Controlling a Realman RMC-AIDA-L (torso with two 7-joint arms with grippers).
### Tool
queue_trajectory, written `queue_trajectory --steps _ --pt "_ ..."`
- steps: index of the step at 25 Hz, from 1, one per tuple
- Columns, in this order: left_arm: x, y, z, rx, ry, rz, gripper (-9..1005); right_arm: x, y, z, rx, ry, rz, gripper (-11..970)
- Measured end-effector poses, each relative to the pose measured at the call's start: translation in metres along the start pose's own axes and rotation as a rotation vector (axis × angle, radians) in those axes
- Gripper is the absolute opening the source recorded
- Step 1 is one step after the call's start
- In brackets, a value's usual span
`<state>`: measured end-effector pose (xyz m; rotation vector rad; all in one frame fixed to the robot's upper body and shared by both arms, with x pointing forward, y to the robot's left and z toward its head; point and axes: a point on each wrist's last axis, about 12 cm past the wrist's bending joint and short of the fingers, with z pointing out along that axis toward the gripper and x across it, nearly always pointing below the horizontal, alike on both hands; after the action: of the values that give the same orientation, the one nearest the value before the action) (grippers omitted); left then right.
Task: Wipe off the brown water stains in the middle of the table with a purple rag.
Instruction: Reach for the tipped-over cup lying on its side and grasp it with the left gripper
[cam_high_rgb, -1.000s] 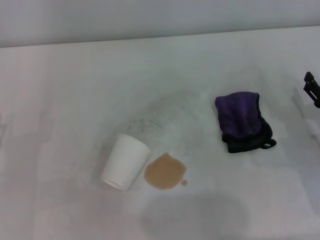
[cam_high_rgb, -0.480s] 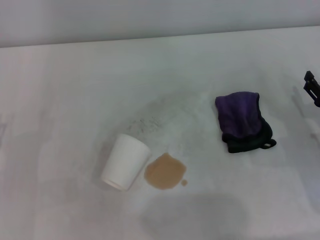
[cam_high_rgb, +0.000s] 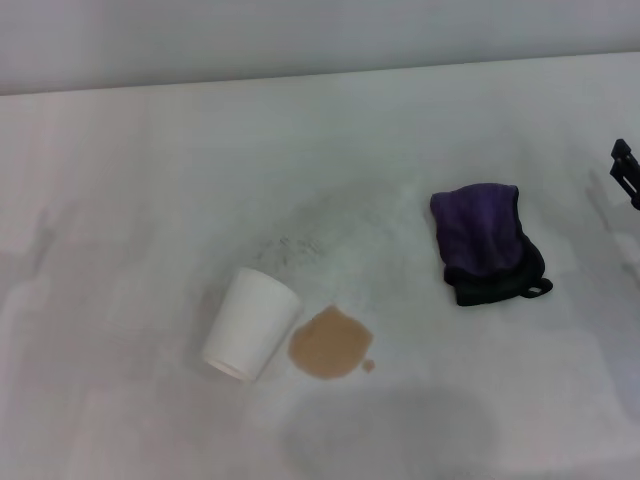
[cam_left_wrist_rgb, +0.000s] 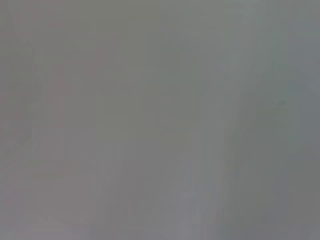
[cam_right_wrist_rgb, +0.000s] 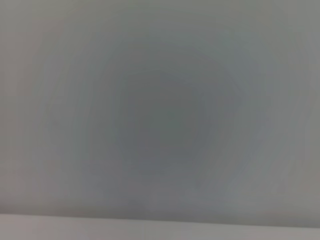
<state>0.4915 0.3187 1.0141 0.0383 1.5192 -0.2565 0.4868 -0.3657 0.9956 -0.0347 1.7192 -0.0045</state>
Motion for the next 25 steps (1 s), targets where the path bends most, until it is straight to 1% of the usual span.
queue_trajectory --steps 3,4,7,9,10,12,13,16,17,18,19,22,25 --pt "-0.007 0.007 0.009 0.063 0.024 -0.03 849 0.0 0.0 0.001 -0.001 0.0 -0.001 771" --pt "-0.012 0.01 0.016 0.111 0.047 -0.051 849 -0.001 0.001 0.002 -0.002 0.0 -0.002 771" --pt "-0.024 0.017 0.029 0.199 0.103 -0.103 849 -0.002 0.001 0.004 -0.004 0.001 -0.003 771" --pt "-0.042 0.029 0.037 0.258 0.166 -0.14 849 -0.002 0.002 0.005 -0.007 0.002 -0.005 771" --pt "-0.049 0.032 0.039 0.28 0.187 -0.147 849 -0.002 0.002 0.006 -0.008 0.004 -0.005 771" --pt "-0.063 0.037 0.043 0.32 0.221 -0.167 848 -0.002 0.003 0.007 -0.008 0.011 -0.005 771" --pt "-0.075 0.04 0.045 0.347 0.245 -0.19 848 -0.002 0.003 0.008 -0.007 0.015 -0.004 771" --pt "-0.099 0.046 0.05 0.396 0.302 -0.226 848 -0.001 0.005 0.01 -0.007 0.023 -0.001 771" --pt "-0.099 0.046 0.05 0.396 0.302 -0.226 848 -0.001 0.006 0.011 -0.008 0.024 0.0 771" --pt "-0.117 0.05 0.055 0.434 0.372 -0.241 848 -0.002 0.006 0.011 -0.01 0.024 0.001 771" --pt "-0.121 0.05 0.056 0.443 0.392 -0.244 848 -0.002 0.007 0.012 -0.012 0.025 0.002 771" --pt "-0.139 0.052 0.061 0.477 0.516 -0.235 848 -0.001 0.008 0.012 -0.013 0.026 0.006 771" --pt "-0.15 0.052 0.069 0.508 0.641 -0.202 847 0.0 0.009 0.011 -0.013 0.028 0.009 771"
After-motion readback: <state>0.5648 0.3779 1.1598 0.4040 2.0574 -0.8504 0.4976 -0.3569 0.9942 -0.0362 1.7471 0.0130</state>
